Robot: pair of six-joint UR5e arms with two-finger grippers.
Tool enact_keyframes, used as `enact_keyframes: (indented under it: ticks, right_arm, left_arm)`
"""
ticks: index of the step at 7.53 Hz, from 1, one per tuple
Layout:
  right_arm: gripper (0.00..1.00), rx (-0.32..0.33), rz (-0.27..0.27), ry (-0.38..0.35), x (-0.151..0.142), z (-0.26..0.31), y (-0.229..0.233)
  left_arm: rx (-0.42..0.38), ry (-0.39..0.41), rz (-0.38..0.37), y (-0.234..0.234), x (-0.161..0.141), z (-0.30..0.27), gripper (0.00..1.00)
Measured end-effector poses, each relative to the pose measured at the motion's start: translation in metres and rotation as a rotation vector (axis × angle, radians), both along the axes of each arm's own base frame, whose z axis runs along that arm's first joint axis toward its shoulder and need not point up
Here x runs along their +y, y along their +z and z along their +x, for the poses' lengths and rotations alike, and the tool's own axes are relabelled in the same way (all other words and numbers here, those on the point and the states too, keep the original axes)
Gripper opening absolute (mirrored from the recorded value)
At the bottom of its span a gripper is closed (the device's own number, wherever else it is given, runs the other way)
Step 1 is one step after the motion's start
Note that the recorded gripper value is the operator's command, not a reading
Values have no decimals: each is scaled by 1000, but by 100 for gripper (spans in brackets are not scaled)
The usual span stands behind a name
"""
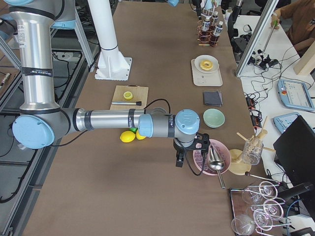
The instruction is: Place tea on tray
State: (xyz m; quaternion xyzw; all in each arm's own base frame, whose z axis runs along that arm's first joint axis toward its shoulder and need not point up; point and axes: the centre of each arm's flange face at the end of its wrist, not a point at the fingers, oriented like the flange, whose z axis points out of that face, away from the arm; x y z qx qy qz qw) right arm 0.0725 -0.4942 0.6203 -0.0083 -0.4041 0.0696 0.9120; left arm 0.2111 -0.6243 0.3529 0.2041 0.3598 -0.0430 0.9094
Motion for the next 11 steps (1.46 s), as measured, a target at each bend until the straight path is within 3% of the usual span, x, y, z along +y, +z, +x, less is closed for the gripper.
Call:
enact_keyframes:
  ticks: [2, 3, 11]
  right_arm:
    - [100, 0, -1, 0, 0, 0, 0]
    - [100, 0, -3, 0, 0, 0, 1]
    - [100, -1, -2, -3, 2, 0, 2]
  left_arm:
    - [-9, 4, 33, 22, -26, 0, 92]
    - [-19, 2, 50, 27, -35, -11, 84]
    - [-28, -4, 45, 25, -68, -8, 73]
